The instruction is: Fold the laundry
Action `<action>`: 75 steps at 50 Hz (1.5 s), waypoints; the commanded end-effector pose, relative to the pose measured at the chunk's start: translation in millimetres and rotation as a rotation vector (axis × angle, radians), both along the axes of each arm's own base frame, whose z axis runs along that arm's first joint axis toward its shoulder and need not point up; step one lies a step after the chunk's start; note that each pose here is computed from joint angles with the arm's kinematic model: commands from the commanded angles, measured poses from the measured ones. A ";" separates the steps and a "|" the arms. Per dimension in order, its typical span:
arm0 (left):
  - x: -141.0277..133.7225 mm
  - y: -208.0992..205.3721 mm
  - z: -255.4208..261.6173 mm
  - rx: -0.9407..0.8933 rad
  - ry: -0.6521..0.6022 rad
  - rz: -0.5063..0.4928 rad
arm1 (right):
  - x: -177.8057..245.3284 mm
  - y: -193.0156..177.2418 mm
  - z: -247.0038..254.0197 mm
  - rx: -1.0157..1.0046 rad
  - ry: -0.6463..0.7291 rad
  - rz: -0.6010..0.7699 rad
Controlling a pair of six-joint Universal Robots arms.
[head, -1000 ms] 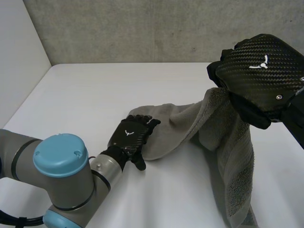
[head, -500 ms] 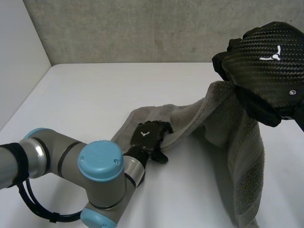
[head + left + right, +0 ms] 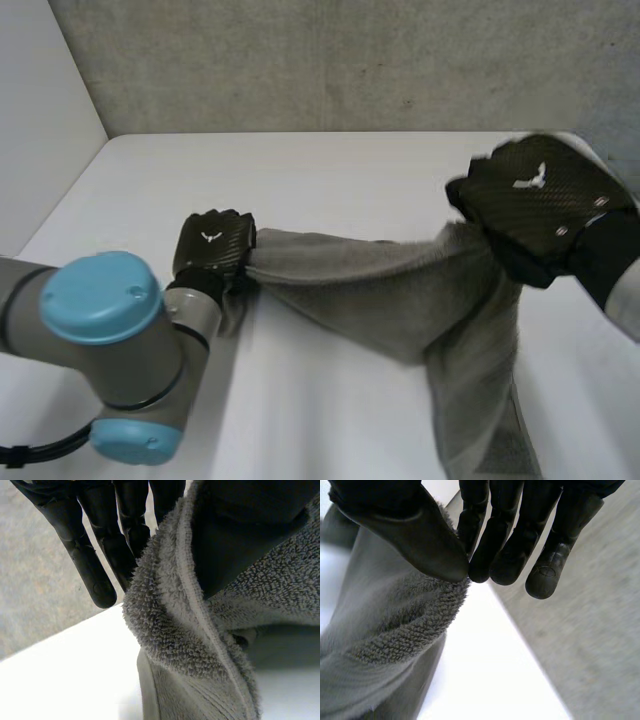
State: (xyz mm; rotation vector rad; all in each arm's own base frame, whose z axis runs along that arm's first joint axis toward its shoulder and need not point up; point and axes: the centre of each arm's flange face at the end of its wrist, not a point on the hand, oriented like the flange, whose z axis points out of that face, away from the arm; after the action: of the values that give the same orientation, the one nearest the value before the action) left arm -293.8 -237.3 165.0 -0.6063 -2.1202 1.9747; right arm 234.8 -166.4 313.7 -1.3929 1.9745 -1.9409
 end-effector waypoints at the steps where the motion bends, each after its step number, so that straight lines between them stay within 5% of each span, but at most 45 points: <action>1: 11.5 13.9 -3.5 -0.036 -0.212 -0.078 | 1.0 -16.1 -72.4 0.229 0.279 0.047; 6: 29.1 7.3 -21.1 0.025 -0.421 -0.078 | -1.0 -26.1 -100.0 0.303 0.411 0.091; 12: 25.8 -14.1 -22.8 0.003 -0.475 -0.085 | 17.4 -72.3 -97.9 0.202 0.333 0.052; 18: -3.1 -62.3 35.5 -0.222 -0.371 -0.073 | 35.3 -123.9 -47.7 -0.035 0.141 -0.034; 20: -10.9 -74.7 64.2 -0.309 -0.323 -0.056 | 42.9 -149.1 7.0 -0.255 -0.041 -0.084; 25: -32.5 -95.8 193.0 -0.709 -0.094 0.024 | 37.9 -159.1 86.6 -0.549 -0.325 -0.145; 29: -38.3 -89.8 228.4 -0.809 -0.007 0.030 | 36.7 -153.0 101.5 -0.591 -0.383 -0.147; 36: -46.1 -72.0 209.2 -0.710 -0.036 -0.028 | 35.0 -142.8 26.6 -0.273 -0.235 -0.152; 48: -17.0 -42.2 134.7 -0.490 -0.176 -0.054 | 28.1 -129.9 -61.5 0.005 -0.134 -0.131; 64: 27.1 29.1 183.1 -0.625 -0.202 -0.023 | 49.2 -138.1 -44.7 0.242 -0.360 0.082; 75: 45.7 61.6 193.8 -0.667 -0.181 -0.008 | 89.1 -152.7 -76.1 0.650 -0.488 0.198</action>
State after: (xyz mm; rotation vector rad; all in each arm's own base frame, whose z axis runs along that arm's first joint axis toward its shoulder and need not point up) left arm -252.8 -183.7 358.3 -0.9215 -1.4932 2.7058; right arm 305.3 -319.2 264.0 -0.8709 1.8371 -1.4462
